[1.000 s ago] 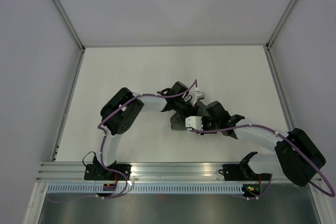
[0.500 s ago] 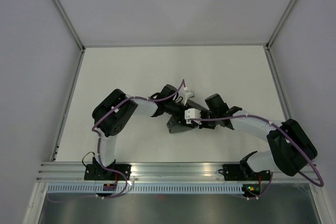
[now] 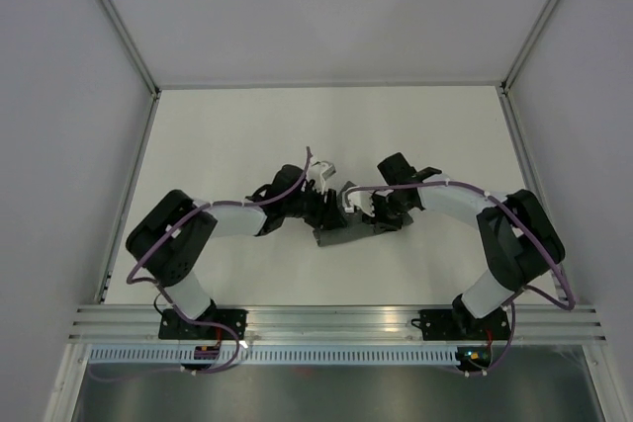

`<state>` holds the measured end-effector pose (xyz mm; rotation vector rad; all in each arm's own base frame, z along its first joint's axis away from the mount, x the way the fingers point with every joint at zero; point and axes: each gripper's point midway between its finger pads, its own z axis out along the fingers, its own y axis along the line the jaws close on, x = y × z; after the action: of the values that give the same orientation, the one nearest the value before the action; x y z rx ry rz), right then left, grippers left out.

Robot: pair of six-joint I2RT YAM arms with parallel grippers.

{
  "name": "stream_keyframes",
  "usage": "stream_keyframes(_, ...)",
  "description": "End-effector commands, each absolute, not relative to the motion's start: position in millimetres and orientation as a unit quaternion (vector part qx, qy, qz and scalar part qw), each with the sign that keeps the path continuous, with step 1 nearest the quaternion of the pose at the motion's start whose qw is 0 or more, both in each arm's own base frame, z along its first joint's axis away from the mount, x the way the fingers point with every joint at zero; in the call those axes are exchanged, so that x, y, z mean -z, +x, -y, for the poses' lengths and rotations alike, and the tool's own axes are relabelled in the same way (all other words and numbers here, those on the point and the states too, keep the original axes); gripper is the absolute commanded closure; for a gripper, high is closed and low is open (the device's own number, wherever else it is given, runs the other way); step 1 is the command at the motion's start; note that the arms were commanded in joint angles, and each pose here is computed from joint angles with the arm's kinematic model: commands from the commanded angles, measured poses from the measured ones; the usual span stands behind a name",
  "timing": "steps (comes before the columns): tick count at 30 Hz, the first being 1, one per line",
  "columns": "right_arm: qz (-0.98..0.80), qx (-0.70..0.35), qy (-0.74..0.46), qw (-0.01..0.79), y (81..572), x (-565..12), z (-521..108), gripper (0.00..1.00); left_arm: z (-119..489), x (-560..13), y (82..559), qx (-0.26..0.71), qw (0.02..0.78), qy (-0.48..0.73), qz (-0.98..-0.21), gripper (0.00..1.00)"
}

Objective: Fold the napkin, place the utensils inside, and roll it up
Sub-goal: Roll the napkin with the utensil

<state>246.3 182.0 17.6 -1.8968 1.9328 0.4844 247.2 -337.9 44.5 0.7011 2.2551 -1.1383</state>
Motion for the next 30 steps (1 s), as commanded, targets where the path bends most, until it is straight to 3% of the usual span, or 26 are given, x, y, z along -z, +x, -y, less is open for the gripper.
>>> stream_keyframes(1, -0.708, -0.182, -0.675, 0.101, 223, 5, -156, 0.96, 319, -93, 287, 0.383, 0.393, 0.202, -0.812, 0.44)
stream_keyframes(8, -0.711, -0.220, -0.666, 0.040, 221, 6, -155, 0.96, 257, -156, 295, 0.312, 0.578, 0.155, -0.738, 0.37)
stream_keyframes(10, -0.717, -0.232, -0.657, 0.028, 230, 8, -157, 0.96, 251, -168, 291, 0.309, 0.599, 0.162, -0.721, 0.35)
stream_keyframes(13, -0.723, -0.248, -0.645, 0.010, 237, 10, -159, 0.96, 249, -185, 278, 0.302, 0.624, 0.189, -0.695, 0.24)
stream_keyframes(15, -0.728, -0.256, -0.636, 0.000, 243, 13, -161, 0.96, 250, -193, 273, 0.274, 0.639, 0.218, -0.685, 0.23)
stream_keyframes(20, -0.740, -0.261, -0.620, -0.015, 253, 20, -162, 0.96, 283, -193, 252, 0.208, 0.632, 0.328, -0.670, 0.25)
stream_keyframes(30, -0.747, -0.265, -0.608, -0.032, 259, 30, -165, 0.96, 355, -123, 230, 0.160, 0.552, 0.492, -0.654, 0.25)
